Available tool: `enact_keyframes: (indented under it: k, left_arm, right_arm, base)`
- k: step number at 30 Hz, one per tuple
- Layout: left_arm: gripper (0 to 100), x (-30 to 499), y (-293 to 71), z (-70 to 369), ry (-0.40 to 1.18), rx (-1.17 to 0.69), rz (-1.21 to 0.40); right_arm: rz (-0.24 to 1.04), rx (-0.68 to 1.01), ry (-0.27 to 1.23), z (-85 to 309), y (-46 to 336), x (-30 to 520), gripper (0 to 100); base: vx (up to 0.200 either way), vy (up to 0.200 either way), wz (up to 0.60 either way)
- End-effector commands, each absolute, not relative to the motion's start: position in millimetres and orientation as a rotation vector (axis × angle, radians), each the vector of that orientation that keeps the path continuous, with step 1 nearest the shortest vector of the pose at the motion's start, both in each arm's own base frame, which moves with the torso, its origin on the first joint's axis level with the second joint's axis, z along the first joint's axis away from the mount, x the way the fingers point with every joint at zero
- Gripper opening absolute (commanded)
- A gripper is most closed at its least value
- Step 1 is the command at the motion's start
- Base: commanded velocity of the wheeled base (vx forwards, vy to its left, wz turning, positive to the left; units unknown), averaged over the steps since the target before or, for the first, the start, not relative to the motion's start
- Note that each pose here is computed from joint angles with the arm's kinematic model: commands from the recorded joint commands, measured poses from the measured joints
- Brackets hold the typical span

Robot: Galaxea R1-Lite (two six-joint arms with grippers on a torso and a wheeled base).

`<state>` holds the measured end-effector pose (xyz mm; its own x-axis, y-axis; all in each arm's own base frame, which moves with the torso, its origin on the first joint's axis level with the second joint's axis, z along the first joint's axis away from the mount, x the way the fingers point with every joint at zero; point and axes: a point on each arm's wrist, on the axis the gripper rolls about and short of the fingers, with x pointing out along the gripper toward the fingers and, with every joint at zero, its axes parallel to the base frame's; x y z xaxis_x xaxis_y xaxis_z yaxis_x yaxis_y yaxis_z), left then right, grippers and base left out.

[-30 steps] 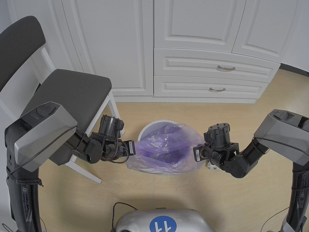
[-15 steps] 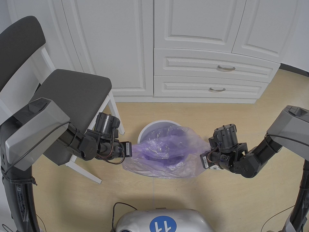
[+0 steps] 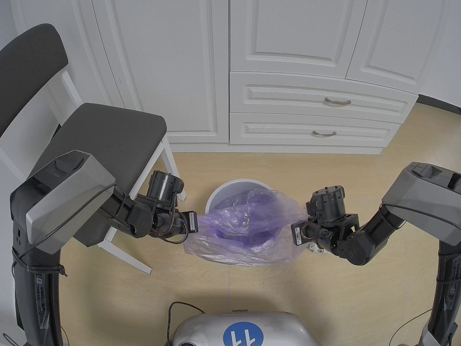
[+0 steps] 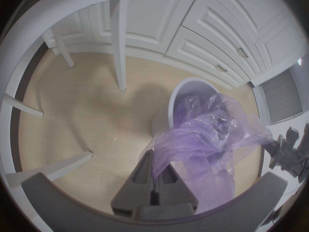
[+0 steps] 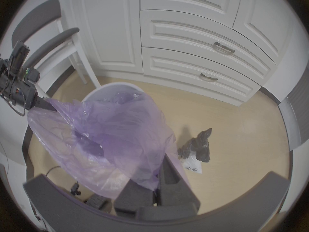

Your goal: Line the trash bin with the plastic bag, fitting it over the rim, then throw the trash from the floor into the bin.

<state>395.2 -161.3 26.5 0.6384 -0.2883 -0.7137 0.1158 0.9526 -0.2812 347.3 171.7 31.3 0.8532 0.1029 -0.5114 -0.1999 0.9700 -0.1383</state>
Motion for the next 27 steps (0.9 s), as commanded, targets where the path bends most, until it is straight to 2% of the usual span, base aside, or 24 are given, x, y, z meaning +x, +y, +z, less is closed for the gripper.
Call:
enact_keyframes:
  k: [1,7,12,18,25,26,27]
  left_arm:
    - [0,407.8,-161.5,30.0,0.788,-0.258,-0.162]
    - [0,413.7,-165.6,28.9,0.686,-0.266,-0.142]
    - [0,406.2,-166.9,21.6,0.711,-0.234,-0.152]
    - [0,399.1,-164.7,18.6,0.733,-0.177,-0.171]
    - [0,401.9,-167.4,31.7,0.664,-0.2,-0.188]
    - [0,402.5,-167.6,34.8,0.643,-0.215,-0.19]
    - [0,402.7,-167.7,36.0,0.634,-0.225,-0.192]
  right_arm:
    - [0.157,-0.148,0.475,15.2,178.0,361.7,0]
    - [0.151,-0.168,0.466,7.1,174.8,359.7,0]
    - [0.147,-0.221,0.487,-3.1,167.3,359.8,0]
    - [0.151,-0.226,0.482,2.5,164.9,357.3,0]
    - [0.152,-0.246,0.496,0.6,161.4,354.2,0]
    - [0.152,-0.249,0.494,1.7,161.0,353.4,100]
    - [0.152,-0.252,0.497,1.6,160.7,352.7,100]
  base:
    - [0.0,0.0,0.0]
    - [0.0,0.0,0.0]
    - [0.0,0.0,0.0]
    - [0.0,0.0,0.0]
    - [0.0,0.0,0.0]
    - [0.0,0.0,0.0]
    - [0.0,0.0,0.0]
